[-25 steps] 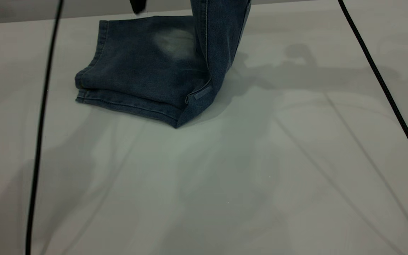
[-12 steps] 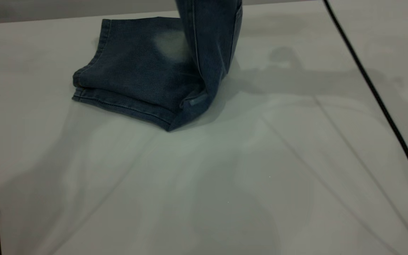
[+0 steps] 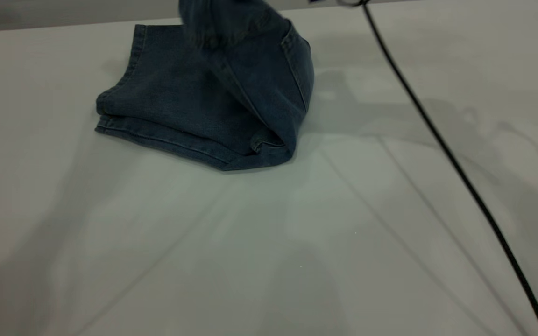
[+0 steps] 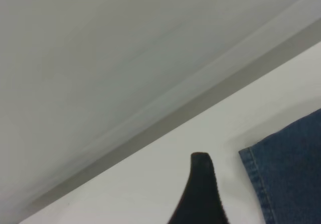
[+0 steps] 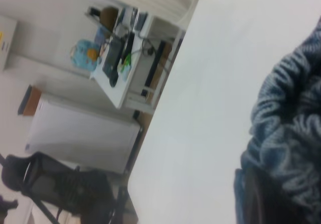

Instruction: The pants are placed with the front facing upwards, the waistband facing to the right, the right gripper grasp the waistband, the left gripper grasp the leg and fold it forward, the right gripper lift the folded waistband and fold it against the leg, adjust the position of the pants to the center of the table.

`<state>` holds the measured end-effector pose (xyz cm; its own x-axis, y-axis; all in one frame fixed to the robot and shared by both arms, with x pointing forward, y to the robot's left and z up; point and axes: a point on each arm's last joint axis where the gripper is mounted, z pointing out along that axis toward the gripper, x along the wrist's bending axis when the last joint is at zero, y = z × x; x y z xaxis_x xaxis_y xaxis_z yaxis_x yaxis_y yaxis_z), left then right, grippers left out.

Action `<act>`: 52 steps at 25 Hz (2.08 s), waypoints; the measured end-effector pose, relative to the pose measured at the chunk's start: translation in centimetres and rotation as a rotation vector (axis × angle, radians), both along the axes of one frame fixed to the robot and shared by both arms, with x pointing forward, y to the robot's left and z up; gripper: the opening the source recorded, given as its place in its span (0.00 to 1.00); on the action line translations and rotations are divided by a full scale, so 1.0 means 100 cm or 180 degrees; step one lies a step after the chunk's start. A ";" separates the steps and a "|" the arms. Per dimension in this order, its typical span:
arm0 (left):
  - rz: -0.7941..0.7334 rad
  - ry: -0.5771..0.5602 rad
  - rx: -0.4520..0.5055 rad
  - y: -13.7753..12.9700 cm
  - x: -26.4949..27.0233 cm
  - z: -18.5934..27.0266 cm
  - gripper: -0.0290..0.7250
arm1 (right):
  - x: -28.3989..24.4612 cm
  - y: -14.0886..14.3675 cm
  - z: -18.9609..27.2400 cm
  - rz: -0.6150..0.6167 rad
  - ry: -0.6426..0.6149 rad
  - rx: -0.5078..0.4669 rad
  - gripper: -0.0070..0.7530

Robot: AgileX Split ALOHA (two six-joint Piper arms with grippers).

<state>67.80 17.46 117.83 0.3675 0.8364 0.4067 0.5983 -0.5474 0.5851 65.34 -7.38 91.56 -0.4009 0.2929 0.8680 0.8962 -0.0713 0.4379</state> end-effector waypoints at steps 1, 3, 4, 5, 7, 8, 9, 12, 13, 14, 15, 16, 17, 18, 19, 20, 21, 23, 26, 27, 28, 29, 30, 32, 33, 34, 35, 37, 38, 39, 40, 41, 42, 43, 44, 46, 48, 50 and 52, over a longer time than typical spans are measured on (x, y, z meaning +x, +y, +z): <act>-0.0003 0.0005 -0.0005 0.000 0.000 0.000 0.73 | 0.001 0.004 -0.003 0.0029 -0.0006 -0.0001 0.06; -0.0003 0.0008 -0.0004 0.000 0.000 -0.001 0.73 | 0.004 0.013 -0.013 0.0038 0.0008 -0.0037 0.06; -0.0003 0.0008 -0.0004 0.000 0.000 -0.001 0.73 | 0.007 0.017 -0.016 0.0023 0.0005 -0.0052 0.06; -0.0003 0.0008 -0.0004 0.000 0.000 -0.001 0.73 | 0.009 0.022 -0.020 0.0026 0.0006 -0.0066 0.06; -0.0003 0.0005 -0.0004 0.000 0.001 -0.001 0.73 | 0.012 0.030 -0.027 0.0032 -0.0014 -0.0096 0.06; -0.0003 0.0005 -0.0004 0.000 0.001 -0.001 0.73 | 0.014 0.034 -0.029 0.0025 -0.0034 -0.0107 0.06; -0.0003 0.0005 -0.0004 0.000 0.001 -0.001 0.73 | 0.016 0.036 -0.032 0.0020 -0.0026 -0.0118 0.06; 0.0019 -0.0003 -0.0031 0.000 0.001 -0.001 0.73 | 0.023 0.042 -0.037 -0.0057 0.0013 -0.0127 0.06; 0.0036 -0.0004 -0.0048 0.000 0.001 -0.001 0.73 | 0.025 0.043 -0.039 -0.0058 0.0043 -0.0112 0.06; 0.0038 -0.0004 -0.0050 0.000 0.001 -0.001 0.73 | 0.026 0.046 -0.040 -0.0063 0.0086 -0.0094 0.06; 0.0038 -0.0004 -0.0050 0.000 0.001 -0.001 0.73 | 0.027 0.048 -0.041 -0.0080 0.0130 -0.0083 0.06; 0.0038 -0.0004 -0.0050 0.000 0.001 -0.001 0.73 | 0.028 0.049 -0.041 -0.0084 0.0160 -0.0073 0.06; 0.0038 -0.0004 -0.0050 0.000 0.001 -0.001 0.73 | 0.027 0.051 -0.040 -0.0071 0.0156 -0.0071 0.07; 0.0038 -0.0004 -0.0050 0.000 0.001 -0.001 0.73 | 0.027 0.053 -0.039 -0.0073 0.0141 -0.0076 0.07; 0.0038 -0.0004 -0.0050 0.000 0.001 -0.001 0.73 | 0.028 0.054 -0.038 -0.0074 0.0128 -0.0068 0.08; 0.0038 -0.0004 -0.0050 0.000 0.001 -0.001 0.73 | 0.029 0.054 -0.036 -0.0076 0.0116 -0.0057 0.10; 0.0036 -0.0004 -0.0048 0.000 0.001 -0.001 0.73 | 0.029 0.054 -0.035 -0.0074 0.0100 -0.0048 0.12; 0.0036 -0.0004 -0.0048 0.000 0.001 -0.001 0.73 | 0.030 0.055 -0.032 -0.0063 0.0084 -0.0013 0.21; 0.0036 -0.0004 -0.0048 0.000 0.001 -0.001 0.73 | 0.029 0.055 -0.031 -0.0031 0.0080 0.0001 0.38; 0.0036 -0.0004 -0.0048 0.000 0.001 -0.001 0.73 | 0.029 0.055 -0.031 -0.0032 0.0084 0.0002 0.44; 0.0036 -0.0004 -0.0048 0.000 0.001 -0.001 0.73 | 0.030 0.056 -0.030 -0.0037 0.0093 0.0012 0.49; 0.0036 -0.0004 -0.0048 0.000 0.001 -0.001 0.73 | 0.030 0.056 -0.030 -0.0049 0.0128 0.0026 0.54; 0.0036 -0.0004 -0.0048 0.000 0.001 -0.001 0.73 | 0.030 0.056 -0.030 -0.0056 0.0157 0.0031 0.59; 0.0044 -0.0004 -0.0056 0.000 0.001 -0.001 0.73 | 0.033 0.052 -0.030 -0.0078 0.0160 0.0029 0.65; 0.0046 -0.0004 -0.0058 0.000 0.001 -0.001 0.73 | 0.034 0.049 -0.030 -0.0102 0.0172 0.0027 0.66; 0.0046 -0.0004 -0.0058 0.000 0.001 -0.001 0.73 | 0.038 0.043 -0.029 -0.0148 0.0180 0.0034 0.67; 0.0046 -0.0004 -0.0058 0.000 0.001 -0.001 0.73 | 0.042 0.038 -0.028 -0.0187 0.0179 0.0039 0.68; 0.0038 0.0007 -0.0082 -0.001 0.000 -0.001 0.73 | 0.052 0.025 -0.024 -0.0268 0.0184 0.0024 0.69; 0.0028 0.0015 -0.0104 -0.002 0.000 -0.001 0.73 | 0.057 0.016 -0.022 -0.0298 0.0180 -0.0001 0.69; 0.0021 0.0021 -0.0119 -0.002 0.000 -0.001 0.73 | 0.062 0.008 -0.019 -0.0311 0.0163 -0.0052 0.69; 0.0020 0.0022 -0.0122 -0.002 0.000 -0.001 0.73 | 0.067 0.000 -0.015 -0.0306 0.0143 -0.0118 0.69; 0.0020 0.0022 -0.0122 -0.002 0.000 -0.001 0.73 | 0.073 -0.010 -0.012 -0.0319 0.0125 -0.0202 0.69; 0.0020 0.0022 -0.0122 -0.002 0.000 -0.001 0.73 | 0.078 -0.020 -0.008 -0.0327 0.0108 -0.0279 0.69; 0.0020 0.0022 -0.0122 -0.002 0.000 -0.001 0.73 | 0.083 -0.029 -0.004 -0.0309 0.0088 -0.0384 0.69; 0.0021 0.0022 -0.0124 -0.002 0.000 -0.001 0.73 | 0.087 -0.039 0.001 -0.0290 0.0068 -0.0500 0.69; 0.0019 0.0027 -0.0129 -0.003 0.000 -0.002 0.73 | 0.095 -0.059 0.010 -0.0262 0.0048 -0.0746 0.69; 0.0007 0.0036 -0.0154 -0.003 0.000 -0.002 0.73 | 0.100 -0.075 0.022 -0.0223 0.0026 -0.1054 0.69; -0.0021 0.0061 -0.0224 -0.005 0.000 -0.003 0.73 | 0.103 -0.087 0.035 -0.0159 0.0009 -0.1354 0.69; -0.0050 0.0084 -0.0290 -0.007 -0.001 -0.003 0.73 | 0.104 -0.096 0.049 -0.0095 -0.0034 -0.1697 0.69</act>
